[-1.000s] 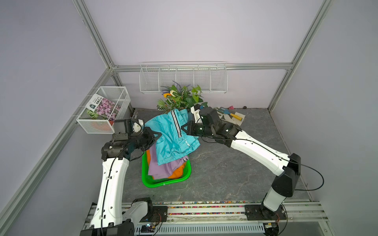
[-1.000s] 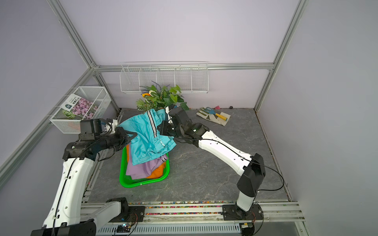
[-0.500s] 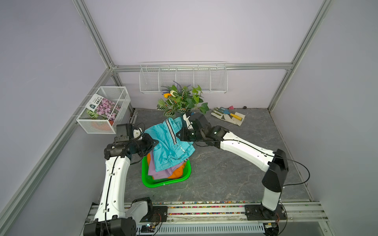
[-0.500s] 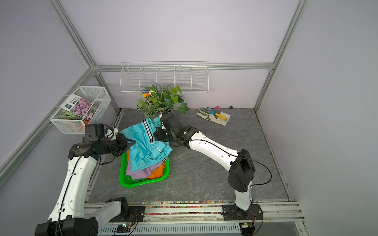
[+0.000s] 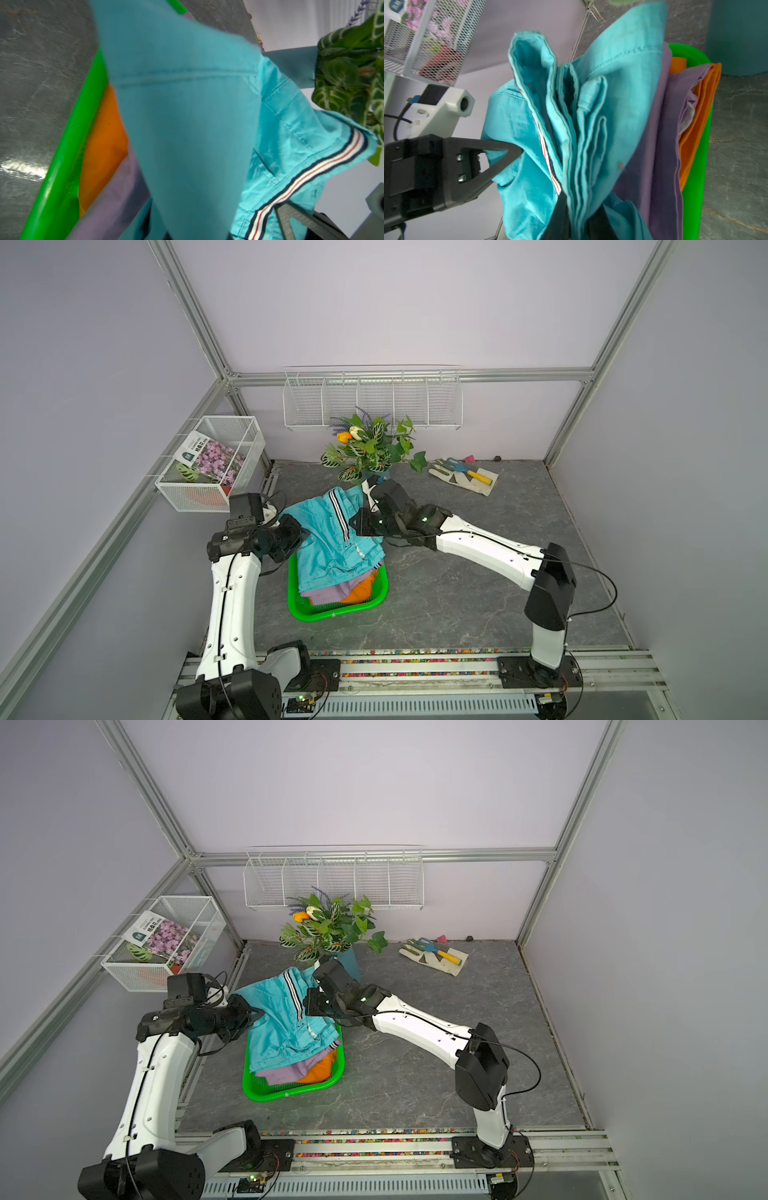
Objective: Put the folded long pants in the basket
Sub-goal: Place the long pant in the basket.
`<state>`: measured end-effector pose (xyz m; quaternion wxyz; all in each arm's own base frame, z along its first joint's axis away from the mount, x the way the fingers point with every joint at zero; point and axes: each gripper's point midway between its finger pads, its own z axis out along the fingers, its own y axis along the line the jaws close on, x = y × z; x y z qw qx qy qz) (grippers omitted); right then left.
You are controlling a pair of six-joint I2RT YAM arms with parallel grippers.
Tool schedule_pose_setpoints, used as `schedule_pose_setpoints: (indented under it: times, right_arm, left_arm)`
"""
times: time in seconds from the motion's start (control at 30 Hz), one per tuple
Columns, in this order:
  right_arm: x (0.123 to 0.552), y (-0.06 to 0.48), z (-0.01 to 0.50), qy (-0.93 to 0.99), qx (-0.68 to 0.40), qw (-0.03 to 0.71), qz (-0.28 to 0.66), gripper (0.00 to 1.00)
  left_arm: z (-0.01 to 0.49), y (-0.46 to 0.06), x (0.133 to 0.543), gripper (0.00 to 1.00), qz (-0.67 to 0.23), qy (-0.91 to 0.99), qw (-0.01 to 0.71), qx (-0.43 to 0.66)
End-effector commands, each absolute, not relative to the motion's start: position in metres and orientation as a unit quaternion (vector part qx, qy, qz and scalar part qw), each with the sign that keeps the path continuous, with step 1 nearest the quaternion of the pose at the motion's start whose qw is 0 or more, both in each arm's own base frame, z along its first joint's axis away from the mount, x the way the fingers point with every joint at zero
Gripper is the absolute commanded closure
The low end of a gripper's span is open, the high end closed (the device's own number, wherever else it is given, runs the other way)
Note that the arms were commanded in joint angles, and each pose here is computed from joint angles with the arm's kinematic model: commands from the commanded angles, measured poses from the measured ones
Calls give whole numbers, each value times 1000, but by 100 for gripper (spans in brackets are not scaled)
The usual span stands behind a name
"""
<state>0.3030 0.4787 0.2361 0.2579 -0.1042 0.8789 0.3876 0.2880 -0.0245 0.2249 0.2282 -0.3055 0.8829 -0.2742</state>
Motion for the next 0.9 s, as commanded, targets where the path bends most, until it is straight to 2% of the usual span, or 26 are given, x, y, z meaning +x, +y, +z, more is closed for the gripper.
schedule_pose_setpoints:
  times: [0.0, 0.27, 0.43, 0.53, 0.7, 0.87]
  right_arm:
    - [284, 484, 202, 901, -126, 210, 358, 100]
    - [289, 472, 145, 928, -108, 195, 299, 100]
    - [302, 449, 146, 930, -99, 248, 254, 100]
    - [305, 450, 144, 928, -116, 257, 245, 100]
    - [300, 453, 93, 950, -114, 193, 216, 100]
    - [305, 448, 69, 961, -84, 162, 209, 100]
  left_arm:
    - [248, 2, 321, 100, -241, 865, 323, -299]
    - [180, -7, 325, 100, -262, 878, 252, -313]
    - [137, -25, 321, 100, -309, 877, 191, -316]
    - [126, -23, 318, 100, -296, 881, 182, -320]
    - [124, -11, 316, 100, -258, 889, 192, -327]
    - [95, -13, 310, 100, -250, 895, 142, -340]
